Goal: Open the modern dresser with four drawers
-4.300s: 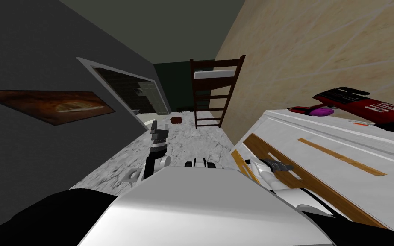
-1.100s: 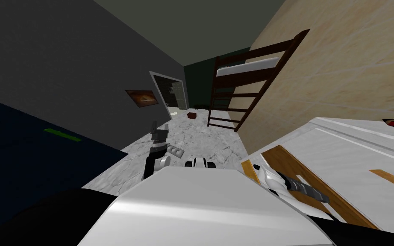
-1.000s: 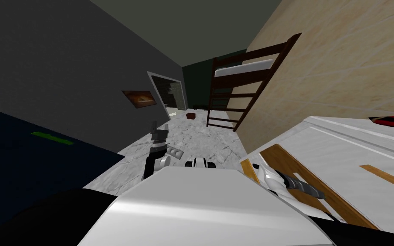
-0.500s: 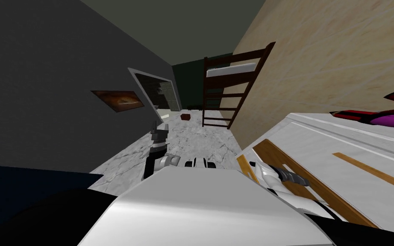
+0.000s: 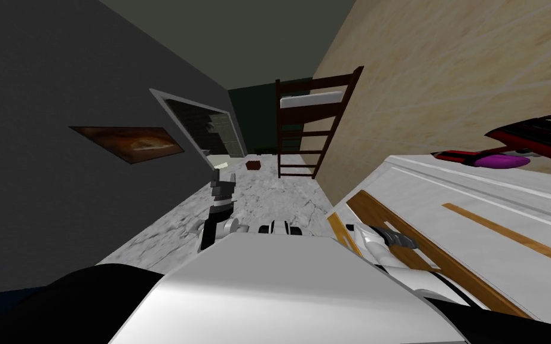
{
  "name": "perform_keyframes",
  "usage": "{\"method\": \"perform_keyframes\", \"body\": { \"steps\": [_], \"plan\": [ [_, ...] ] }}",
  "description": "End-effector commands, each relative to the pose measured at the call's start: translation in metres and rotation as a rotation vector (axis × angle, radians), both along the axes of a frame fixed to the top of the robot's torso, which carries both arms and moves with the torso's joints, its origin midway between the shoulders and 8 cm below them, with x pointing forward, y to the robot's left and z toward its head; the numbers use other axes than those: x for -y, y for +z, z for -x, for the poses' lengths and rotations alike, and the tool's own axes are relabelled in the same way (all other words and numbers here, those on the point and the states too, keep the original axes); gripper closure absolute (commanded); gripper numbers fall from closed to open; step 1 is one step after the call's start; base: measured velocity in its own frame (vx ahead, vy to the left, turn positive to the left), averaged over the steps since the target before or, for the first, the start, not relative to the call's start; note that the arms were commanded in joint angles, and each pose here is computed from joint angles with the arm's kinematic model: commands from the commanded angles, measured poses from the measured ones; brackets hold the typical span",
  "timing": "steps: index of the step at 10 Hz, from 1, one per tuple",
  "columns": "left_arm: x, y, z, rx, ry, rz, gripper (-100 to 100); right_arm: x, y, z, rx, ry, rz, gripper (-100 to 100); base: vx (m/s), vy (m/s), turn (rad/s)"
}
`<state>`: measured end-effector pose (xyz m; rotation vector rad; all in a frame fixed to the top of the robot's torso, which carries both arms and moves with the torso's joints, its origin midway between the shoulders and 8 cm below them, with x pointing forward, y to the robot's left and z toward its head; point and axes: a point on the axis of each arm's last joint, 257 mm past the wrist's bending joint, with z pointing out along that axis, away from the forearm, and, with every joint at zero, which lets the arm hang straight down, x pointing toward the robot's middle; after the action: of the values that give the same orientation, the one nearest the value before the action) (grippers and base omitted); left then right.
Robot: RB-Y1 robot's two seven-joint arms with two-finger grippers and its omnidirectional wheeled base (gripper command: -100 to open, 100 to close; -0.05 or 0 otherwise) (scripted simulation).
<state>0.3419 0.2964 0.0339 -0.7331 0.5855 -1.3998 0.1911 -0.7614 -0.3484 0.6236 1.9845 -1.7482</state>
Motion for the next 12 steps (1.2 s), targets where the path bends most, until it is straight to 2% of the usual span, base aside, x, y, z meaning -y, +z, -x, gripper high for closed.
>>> {"method": "perform_keyframes", "body": {
  "steps": [1, 2, 3, 5, 6, 7, 9, 10, 11, 12],
  "plan": [
    [0.000, 0.000, 0.000, 0.000, 0.000, 0.000, 0, -0.003, 0.002, -0.017, 0.001, 0.043, 0.005, 100, 0.069, 0.038, -0.298],
    [0.000, 0.000, 0.000, 0.000, 0.000, 0.000, 0, -0.007, 0.000, -0.022, -0.016, 0.066, 0.006, 100, 0.078, 0.044, -0.214],
    [0.000, 0.000, 0.000, 0.000, 0.000, 0.000, 0, -0.006, 0.002, -0.032, 0.000, 0.084, 0.002, 100, 0.106, 0.073, -0.629],
    [0.000, 0.000, 0.000, 0.000, 0.000, 0.000, 0, -0.013, -0.002, -0.039, -0.024, 0.117, 0.004, 100, 0.039, 0.049, -0.006],
    [0.000, 0.000, 0.000, 0.000, 0.000, 0.000, 0, -0.011, -0.006, -0.026, -0.033, 0.093, 0.001, 100, -0.010, 0.008, -0.018],
    [0.000, 0.000, 0.000, 0.000, 0.000, 0.000, 0, -0.014, -0.005, -0.037, -0.029, 0.112, -0.002, 100, -0.032, 0.119, 0.011],
    [0.000, 0.000, 0.000, 0.000, 0.000, 0.000, 0, -0.016, -0.001, -0.050, -0.021, 0.132, -0.003, 100, -0.033, 0.194, 0.025],
    [0.000, 0.000, 0.000, 0.000, 0.000, 0.000, 0, -0.016, -0.001, -0.050, -0.021, 0.132, -0.003, 100, -0.026, 0.144, -0.001],
    [0.000, 0.000, 0.000, 0.000, 0.000, 0.000, 0, -0.013, -0.006, -0.036, -0.038, 0.111, -0.006, 100, -0.016, 0.058, -0.027],
    [0.000, 0.000, 0.000, 0.000, 0.000, 0.000, 0, -0.017, -0.007, -0.042, -0.035, 0.119, -0.007, 100, -0.019, 0.120, -0.012]
  ]
}}
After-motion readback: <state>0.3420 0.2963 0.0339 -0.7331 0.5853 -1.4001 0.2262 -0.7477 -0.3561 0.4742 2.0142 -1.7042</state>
